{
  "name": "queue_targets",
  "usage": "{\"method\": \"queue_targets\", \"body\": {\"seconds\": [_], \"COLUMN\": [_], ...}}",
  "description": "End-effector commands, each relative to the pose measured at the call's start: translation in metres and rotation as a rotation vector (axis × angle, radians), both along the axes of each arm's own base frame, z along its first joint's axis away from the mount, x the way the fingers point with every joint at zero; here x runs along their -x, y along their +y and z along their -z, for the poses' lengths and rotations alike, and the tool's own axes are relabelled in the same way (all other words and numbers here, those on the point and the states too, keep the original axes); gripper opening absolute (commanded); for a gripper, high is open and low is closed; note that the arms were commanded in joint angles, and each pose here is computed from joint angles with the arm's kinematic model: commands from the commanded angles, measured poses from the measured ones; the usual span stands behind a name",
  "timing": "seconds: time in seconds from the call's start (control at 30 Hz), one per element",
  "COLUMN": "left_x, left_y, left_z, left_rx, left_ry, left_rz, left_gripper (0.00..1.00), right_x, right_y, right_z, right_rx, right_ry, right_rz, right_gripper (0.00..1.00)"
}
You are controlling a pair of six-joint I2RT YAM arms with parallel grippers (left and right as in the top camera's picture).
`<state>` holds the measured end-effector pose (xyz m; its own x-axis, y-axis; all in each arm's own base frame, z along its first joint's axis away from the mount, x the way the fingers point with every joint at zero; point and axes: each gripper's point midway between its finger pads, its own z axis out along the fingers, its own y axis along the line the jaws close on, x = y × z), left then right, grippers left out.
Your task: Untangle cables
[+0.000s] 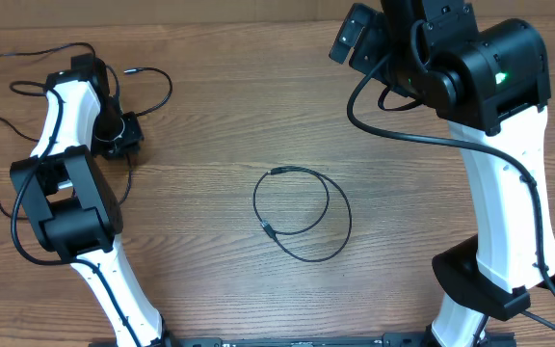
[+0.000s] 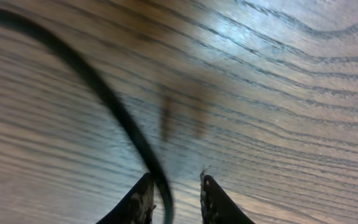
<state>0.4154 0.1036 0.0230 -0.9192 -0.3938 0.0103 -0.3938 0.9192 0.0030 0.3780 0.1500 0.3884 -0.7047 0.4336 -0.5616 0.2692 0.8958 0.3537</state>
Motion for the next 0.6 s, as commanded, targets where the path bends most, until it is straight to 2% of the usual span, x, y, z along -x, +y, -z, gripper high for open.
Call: {"method": "queue_targets", "body": {"seconds": [0.0, 0.13, 0.33, 0.47, 0.57], "left_x": [-0.001, 0.008, 0.020, 0.029, 0.038], "left_y": [-0.009, -0.011, -0.013, -0.013, -0.007], "left_z": [0.005, 0.005, 0.004, 0.002, 0.001], "left_rx": [0.049, 0.057, 0.067, 0.067, 0.020], "left_ry": [0.006, 0.040, 0.093, 0.127, 0.168], "left_rz": [0.009, 0.007, -0.003, -0.017, -0.072], "left_gripper": [0.18, 0.11, 0.06, 0.05, 0.06], "right_x": [-0.001, -0.001, -0.001, -0.001, -0.001], "right_y": [-0.003, -0.003, -0.003, -0.003, -0.003], "right_z": [-0.002, -0.002, -0.002, -0.001, -0.001], "right_rx": [0.011, 0.011, 0.011, 0.011, 0.011], "right_ry": [-0.009, -0.009, -0.009, -0.009, -0.009], "right_rz": [0.006, 0.006, 0.006, 0.006, 0.006], "right_gripper": [1.00, 1.00, 1.00, 1.00, 1.00]}}
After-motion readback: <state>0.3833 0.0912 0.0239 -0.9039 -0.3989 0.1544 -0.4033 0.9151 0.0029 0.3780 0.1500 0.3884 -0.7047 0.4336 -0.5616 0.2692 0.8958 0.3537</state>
